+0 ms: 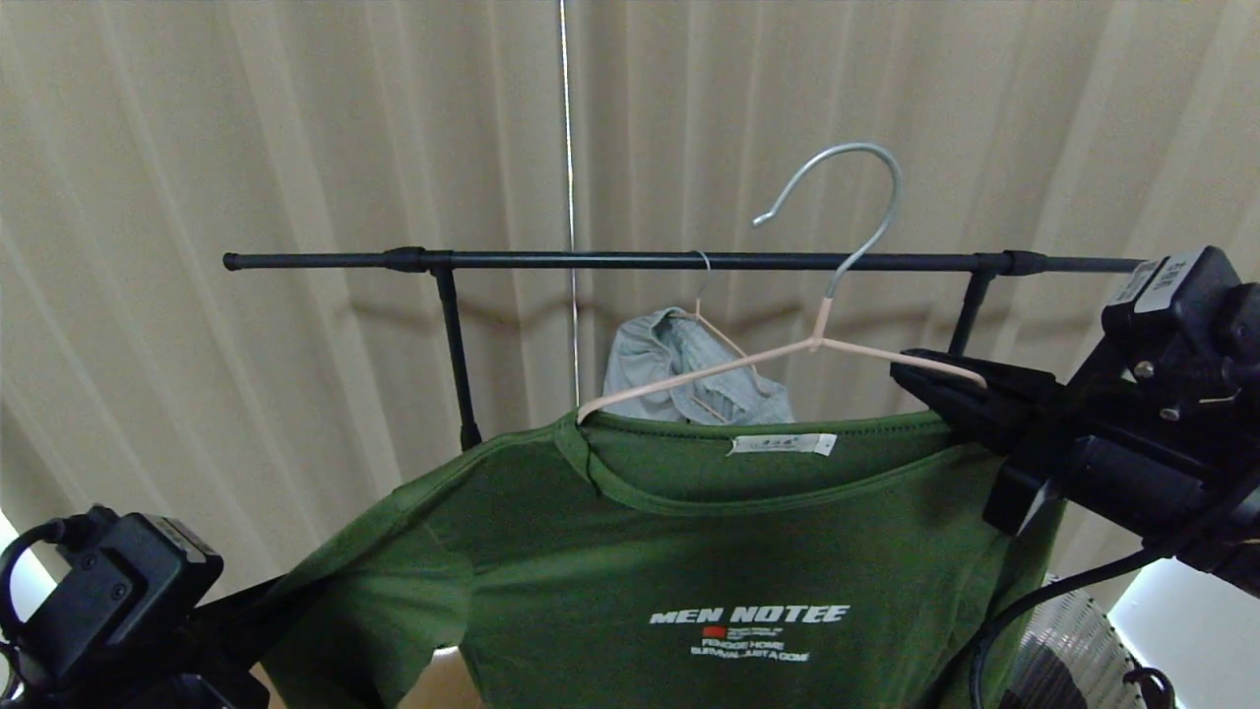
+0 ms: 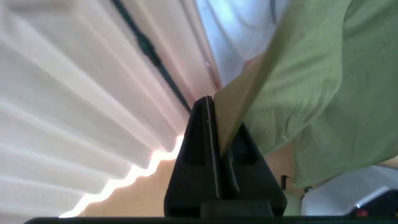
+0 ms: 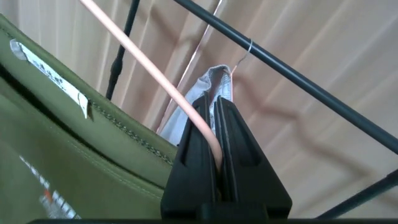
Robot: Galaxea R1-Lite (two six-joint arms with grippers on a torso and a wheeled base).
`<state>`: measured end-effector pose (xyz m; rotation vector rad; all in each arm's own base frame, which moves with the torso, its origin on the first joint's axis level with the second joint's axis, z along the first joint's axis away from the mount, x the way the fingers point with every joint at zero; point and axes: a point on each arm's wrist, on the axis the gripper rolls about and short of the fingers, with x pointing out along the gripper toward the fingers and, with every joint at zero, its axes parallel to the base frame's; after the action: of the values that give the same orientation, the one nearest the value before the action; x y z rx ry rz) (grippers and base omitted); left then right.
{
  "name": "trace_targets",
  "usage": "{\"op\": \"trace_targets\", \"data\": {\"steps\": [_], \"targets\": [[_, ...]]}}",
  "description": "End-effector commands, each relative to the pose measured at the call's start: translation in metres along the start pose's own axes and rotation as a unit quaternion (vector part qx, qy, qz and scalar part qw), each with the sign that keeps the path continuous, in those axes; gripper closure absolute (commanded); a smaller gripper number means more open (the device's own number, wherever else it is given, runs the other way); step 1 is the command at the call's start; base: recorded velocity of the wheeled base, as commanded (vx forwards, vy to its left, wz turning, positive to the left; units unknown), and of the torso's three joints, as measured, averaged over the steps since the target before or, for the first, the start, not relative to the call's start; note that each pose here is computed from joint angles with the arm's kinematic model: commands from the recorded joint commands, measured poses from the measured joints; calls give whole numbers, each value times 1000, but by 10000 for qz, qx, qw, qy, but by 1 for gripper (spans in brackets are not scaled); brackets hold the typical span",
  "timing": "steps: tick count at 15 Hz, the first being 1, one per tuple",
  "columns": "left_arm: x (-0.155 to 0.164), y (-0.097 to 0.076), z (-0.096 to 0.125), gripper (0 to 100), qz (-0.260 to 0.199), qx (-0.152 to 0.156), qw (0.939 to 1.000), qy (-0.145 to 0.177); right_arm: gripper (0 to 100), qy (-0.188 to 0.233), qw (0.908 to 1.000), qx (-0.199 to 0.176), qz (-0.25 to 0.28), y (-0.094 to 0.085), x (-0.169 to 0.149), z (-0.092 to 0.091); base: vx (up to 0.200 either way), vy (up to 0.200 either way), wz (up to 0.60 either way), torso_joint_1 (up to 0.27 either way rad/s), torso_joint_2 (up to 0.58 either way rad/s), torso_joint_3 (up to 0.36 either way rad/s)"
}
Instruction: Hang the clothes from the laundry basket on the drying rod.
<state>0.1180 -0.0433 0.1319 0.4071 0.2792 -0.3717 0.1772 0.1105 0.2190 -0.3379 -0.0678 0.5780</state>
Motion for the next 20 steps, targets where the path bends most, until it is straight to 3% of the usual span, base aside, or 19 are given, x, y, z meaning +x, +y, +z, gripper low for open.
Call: {"op": "trace_targets", "data": {"steps": [1, 8, 12, 14, 16, 17, 19, 20], "targets": [[-1, 1, 1, 0, 32, -8, 10000, -44, 100, 19, 10000, 1, -18, 0, 1, -1, 0, 0, 0, 0, 0, 0], [-40, 2, 1, 0, 319, -117, 9953, -909, 100, 436, 9981, 28, -439, -16, -3, -19, 0, 0, 0, 0, 0, 0], [-75, -1, -17, 0, 721, -166, 9856, -1523, 100, 1062, 9899, 105, -934, -27, -14, -48, 0, 0, 0, 0, 0, 0], [-91, 0, -29, 0, 1474, -295, 9804, -1275, 100, 1363, 9841, 145, -1129, -27, -23, -63, 0, 0, 0, 0, 0, 0], [-107, -9, -48, 0, 1855, -427, 9772, -940, 100, 1474, 9793, 219, -1370, -26, -29, -66, 0, 0, 0, 0, 0, 0], [-108, -10, -48, 0, 1868, -438, 9769, -936, 100, 1482, 9791, 227, -1376, -26, -29, -67, 0, 0, 0, 0, 0, 0], [-126, -27, -76, 0, 1955, -643, 9746, -884, 100, 1525, 9725, 255, -1739, -26, -42, -66, 0, 0, 0, 0, 0, 0], [-125, -29, -80, 0, 1906, -999, 9724, -904, 100, 1570, 9689, 261, -1897, -29, -45, -68, 0, 0, 0, 0, 0, 0]]}}
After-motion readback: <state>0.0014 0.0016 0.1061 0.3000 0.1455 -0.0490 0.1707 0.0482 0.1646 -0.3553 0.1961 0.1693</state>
